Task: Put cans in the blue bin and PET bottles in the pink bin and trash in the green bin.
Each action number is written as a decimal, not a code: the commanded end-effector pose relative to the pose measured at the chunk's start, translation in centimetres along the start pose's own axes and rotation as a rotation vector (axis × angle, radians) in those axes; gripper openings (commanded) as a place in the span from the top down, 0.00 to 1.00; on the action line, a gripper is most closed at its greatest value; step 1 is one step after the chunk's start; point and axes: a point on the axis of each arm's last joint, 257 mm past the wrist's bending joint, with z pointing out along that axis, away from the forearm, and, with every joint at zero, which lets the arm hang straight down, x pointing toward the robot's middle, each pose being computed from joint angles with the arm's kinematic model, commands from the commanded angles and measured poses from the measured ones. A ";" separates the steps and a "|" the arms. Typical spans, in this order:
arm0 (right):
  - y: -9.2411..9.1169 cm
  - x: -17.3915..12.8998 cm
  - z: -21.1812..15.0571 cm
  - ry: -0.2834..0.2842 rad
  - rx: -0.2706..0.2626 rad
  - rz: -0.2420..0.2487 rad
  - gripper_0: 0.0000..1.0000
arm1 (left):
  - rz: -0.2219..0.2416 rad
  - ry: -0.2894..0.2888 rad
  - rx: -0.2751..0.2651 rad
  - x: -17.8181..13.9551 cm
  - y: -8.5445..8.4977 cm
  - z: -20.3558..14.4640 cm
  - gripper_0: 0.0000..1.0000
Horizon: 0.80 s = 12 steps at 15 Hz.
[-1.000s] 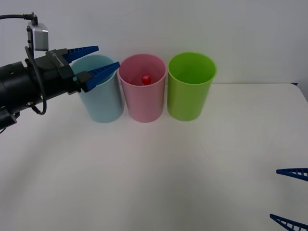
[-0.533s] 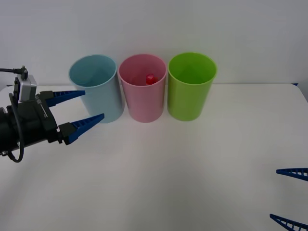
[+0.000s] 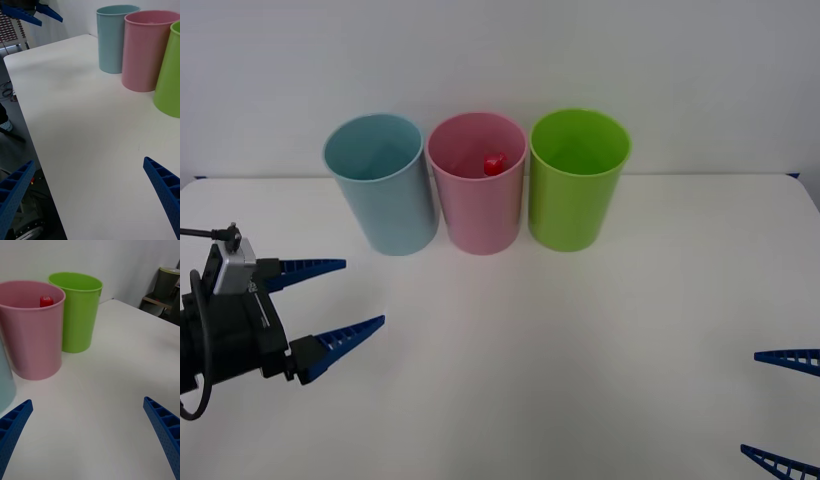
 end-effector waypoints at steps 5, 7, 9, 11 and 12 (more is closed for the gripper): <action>0.0 0.0 0.0 0.000 0.000 0.000 0.00 | 0.033 0.090 -0.068 3.8 -0.7 -1.9 0.00; 0.0 0.0 0.0 0.000 0.000 0.000 0.00 | 0.041 0.117 -0.093 5.0 -0.4 -2.1 0.00; 0.0 0.0 0.0 0.000 0.000 0.000 0.00 | 0.054 0.145 -0.125 6.5 -0.3 -2.2 0.00; 0.0 0.0 0.0 0.000 0.000 0.000 0.00 | 0.060 0.168 -0.149 7.4 -0.1 -2.1 0.00; 0.0 0.0 0.0 0.000 0.000 0.000 0.00 | 0.057 0.184 -0.151 7.9 0.0 -2.1 0.00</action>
